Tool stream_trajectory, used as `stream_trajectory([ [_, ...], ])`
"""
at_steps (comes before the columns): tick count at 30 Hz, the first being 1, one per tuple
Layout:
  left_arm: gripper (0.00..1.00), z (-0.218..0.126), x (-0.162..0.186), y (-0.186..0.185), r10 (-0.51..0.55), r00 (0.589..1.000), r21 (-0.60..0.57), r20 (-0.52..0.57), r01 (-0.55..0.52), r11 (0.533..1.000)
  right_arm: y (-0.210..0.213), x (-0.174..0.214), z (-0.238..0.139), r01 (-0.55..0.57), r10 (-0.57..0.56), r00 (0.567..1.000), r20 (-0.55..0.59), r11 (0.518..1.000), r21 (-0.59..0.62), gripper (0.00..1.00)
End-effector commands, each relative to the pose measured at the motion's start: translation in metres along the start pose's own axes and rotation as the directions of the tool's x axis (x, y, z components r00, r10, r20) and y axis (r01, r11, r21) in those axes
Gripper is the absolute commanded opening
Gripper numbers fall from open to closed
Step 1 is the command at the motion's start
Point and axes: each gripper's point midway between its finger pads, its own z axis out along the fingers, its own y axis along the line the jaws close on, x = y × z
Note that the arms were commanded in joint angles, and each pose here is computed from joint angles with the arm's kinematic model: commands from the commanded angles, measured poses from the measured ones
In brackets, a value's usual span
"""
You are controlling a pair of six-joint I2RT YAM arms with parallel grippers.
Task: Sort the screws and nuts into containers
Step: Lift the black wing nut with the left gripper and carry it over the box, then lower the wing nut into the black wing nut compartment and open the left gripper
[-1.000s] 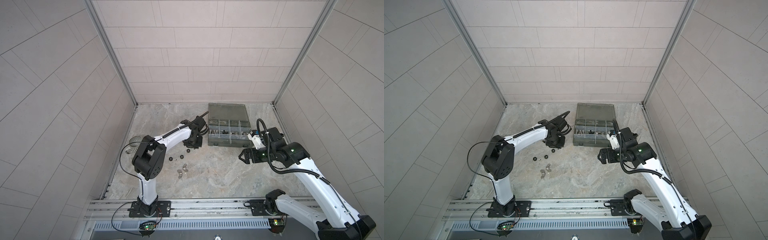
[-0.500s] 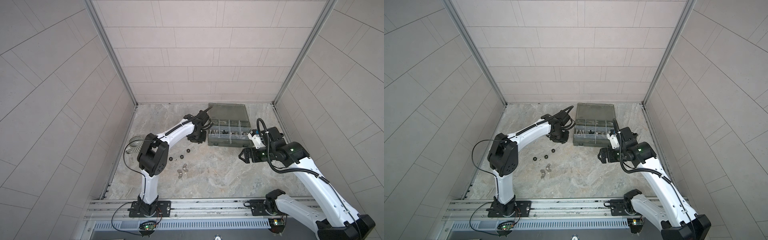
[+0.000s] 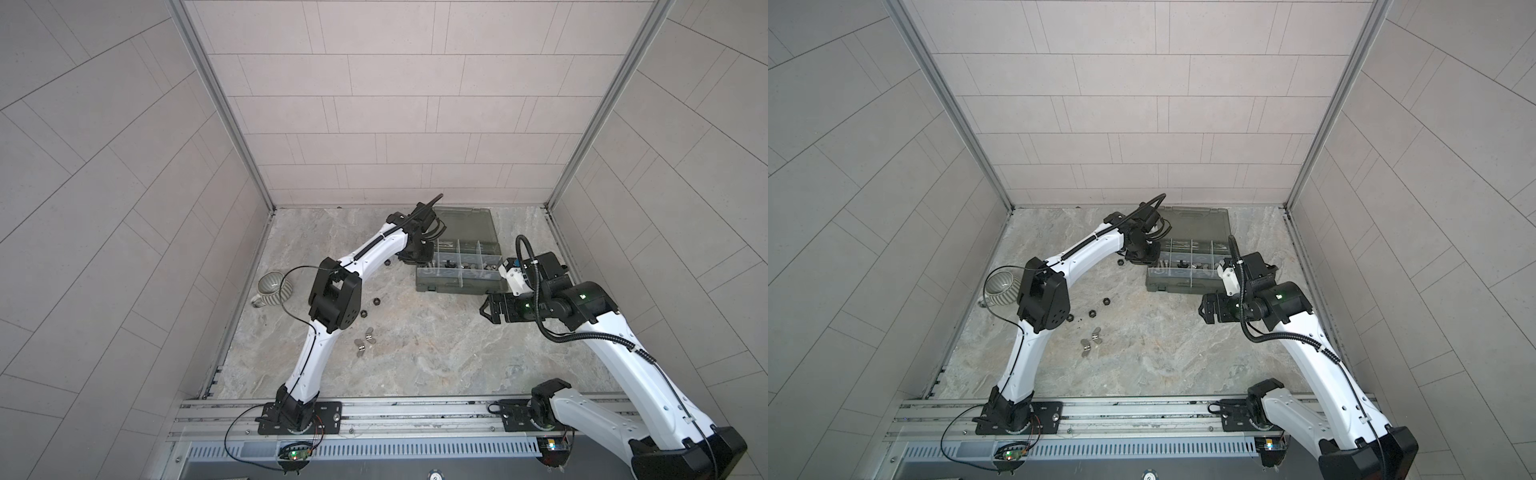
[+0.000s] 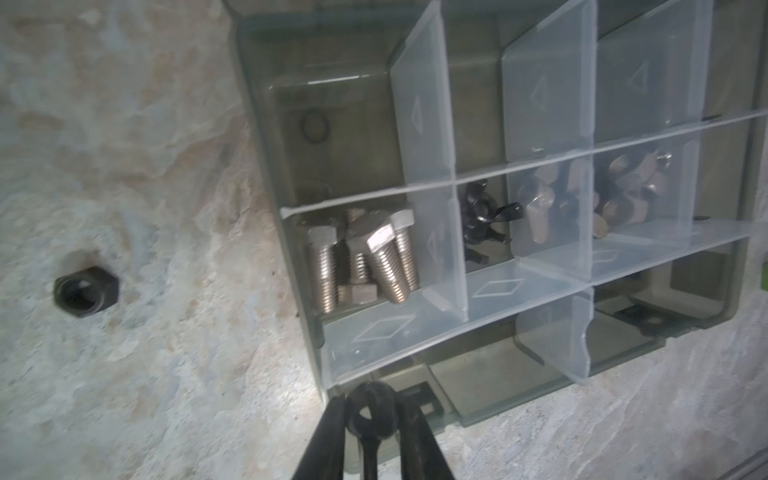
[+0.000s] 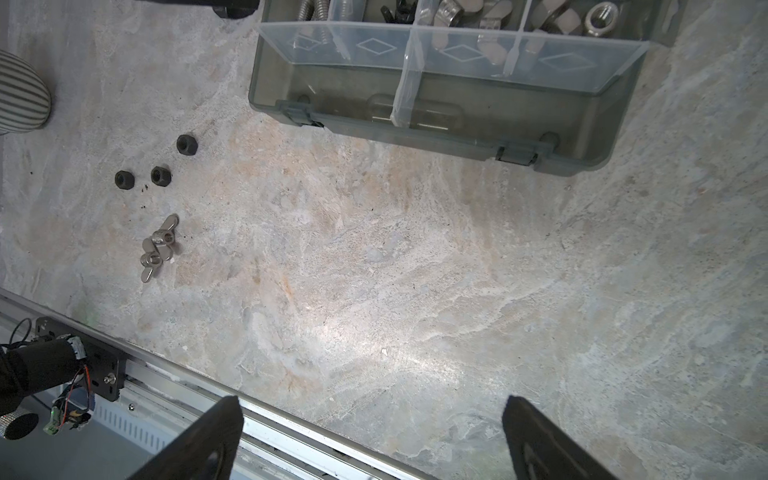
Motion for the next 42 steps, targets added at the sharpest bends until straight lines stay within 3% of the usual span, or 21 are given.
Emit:
stream_trajectory([
  [1,0.19,0.003,-0.009,-0.022,0.005,1.0,0.072,0.001,-0.005,0.997,-0.006,-0.001,-0.007,-0.004,0.004,1.0,0.001,0.999,0.032,0.99],
  [15,0.22,0.025,-0.043,-0.06,-0.025,0.996,0.212,0.081,0.007,0.977,-0.025,-0.007,-0.016,-0.013,0.016,1.0,-0.023,0.993,0.114,0.99],
  [42,0.23,0.048,-0.026,-0.072,-0.02,1.0,0.255,0.013,0.016,0.967,-0.033,-0.007,-0.018,-0.045,0.048,0.999,-0.022,0.99,0.131,0.99],
])
